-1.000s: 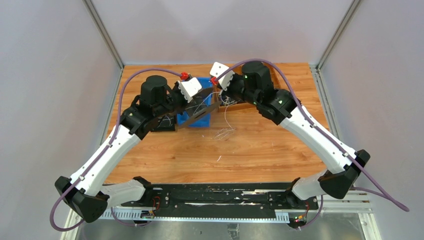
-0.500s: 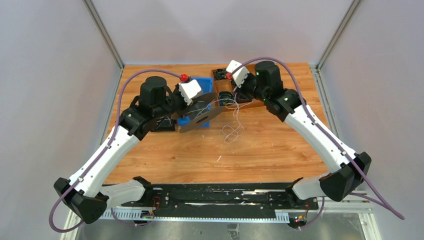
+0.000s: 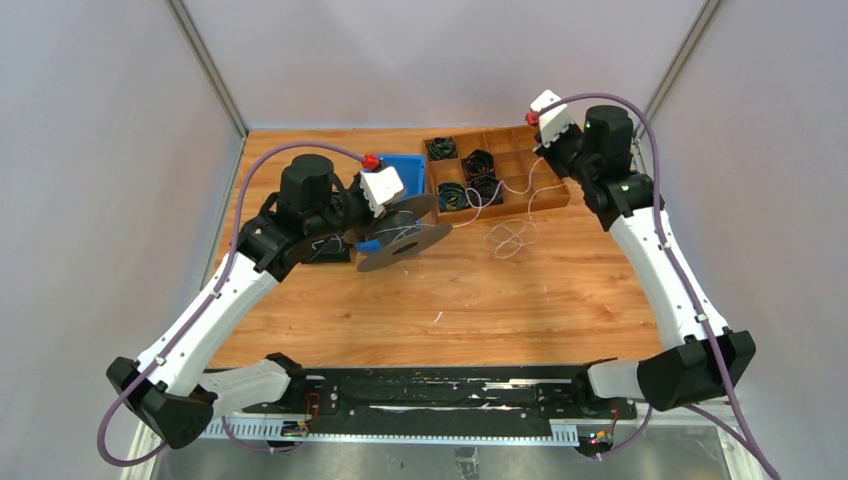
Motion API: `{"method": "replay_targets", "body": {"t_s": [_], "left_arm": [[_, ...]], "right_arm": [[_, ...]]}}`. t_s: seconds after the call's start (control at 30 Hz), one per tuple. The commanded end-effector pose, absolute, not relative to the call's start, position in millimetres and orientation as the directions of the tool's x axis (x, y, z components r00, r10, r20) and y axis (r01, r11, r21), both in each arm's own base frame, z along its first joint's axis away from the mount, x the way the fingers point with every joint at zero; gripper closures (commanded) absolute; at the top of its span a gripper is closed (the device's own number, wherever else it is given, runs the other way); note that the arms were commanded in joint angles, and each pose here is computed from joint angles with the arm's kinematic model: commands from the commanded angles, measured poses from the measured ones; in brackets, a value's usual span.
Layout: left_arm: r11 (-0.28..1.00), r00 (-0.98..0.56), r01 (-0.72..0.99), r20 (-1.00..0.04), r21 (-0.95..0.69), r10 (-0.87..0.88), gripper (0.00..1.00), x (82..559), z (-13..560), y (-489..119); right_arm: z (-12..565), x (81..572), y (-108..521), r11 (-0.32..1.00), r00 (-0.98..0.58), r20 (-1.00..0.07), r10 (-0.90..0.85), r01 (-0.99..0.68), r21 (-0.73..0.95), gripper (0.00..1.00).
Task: Wrap the cables
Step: Wrap the cable around the cable reel.
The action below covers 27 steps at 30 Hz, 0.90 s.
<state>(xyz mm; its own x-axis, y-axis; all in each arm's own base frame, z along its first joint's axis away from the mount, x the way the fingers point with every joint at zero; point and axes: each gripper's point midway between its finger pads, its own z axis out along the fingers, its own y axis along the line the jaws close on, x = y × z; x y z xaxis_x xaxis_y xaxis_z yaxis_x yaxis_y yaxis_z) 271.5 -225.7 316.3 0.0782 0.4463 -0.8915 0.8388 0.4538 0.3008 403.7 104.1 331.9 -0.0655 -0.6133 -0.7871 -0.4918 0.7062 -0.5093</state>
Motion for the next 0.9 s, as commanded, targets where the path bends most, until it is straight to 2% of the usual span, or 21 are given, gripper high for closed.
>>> {"method": "replay_targets", "body": {"t_s": [0.0,0.37,0.5,0.73,0.87], "left_arm": [[0.414,0.18,0.843,-0.905,0.344,0.385,1.0,257.9,350.5,-230.5],[0.344,0.167,0.897,-0.933,0.278,0.32,1.0,233.5,360.4,-238.8],[0.327,0.162,0.908,-0.941,0.26,0.297,1.0,228.6,367.3,-241.4],[0.308,0.15,0.923,-0.952,0.232,0.268,1.0,224.2,372.0,-242.9],[0.32,0.138,0.922,-0.956,0.219,0.257,1.0,226.2,374.0,-241.7]], "right_arm": [[336.8,411.9,76.3,0.737,-0.074,-0.798,-0.598,-0.444,-0.51,0.99],[294.6,436.7,22.7,0.768,-0.193,-0.773,-0.604,-0.399,-0.501,0.99],[272.0,431.3,19.1,0.756,-0.225,-0.75,-0.622,-0.421,-0.501,0.99],[245.0,423.8,-4.6,0.705,-0.292,-0.649,-0.703,-0.406,-0.581,0.98],[220.8,411.2,-2.0,0.692,-0.319,-0.625,-0.713,-0.464,-0.553,0.95]]}}
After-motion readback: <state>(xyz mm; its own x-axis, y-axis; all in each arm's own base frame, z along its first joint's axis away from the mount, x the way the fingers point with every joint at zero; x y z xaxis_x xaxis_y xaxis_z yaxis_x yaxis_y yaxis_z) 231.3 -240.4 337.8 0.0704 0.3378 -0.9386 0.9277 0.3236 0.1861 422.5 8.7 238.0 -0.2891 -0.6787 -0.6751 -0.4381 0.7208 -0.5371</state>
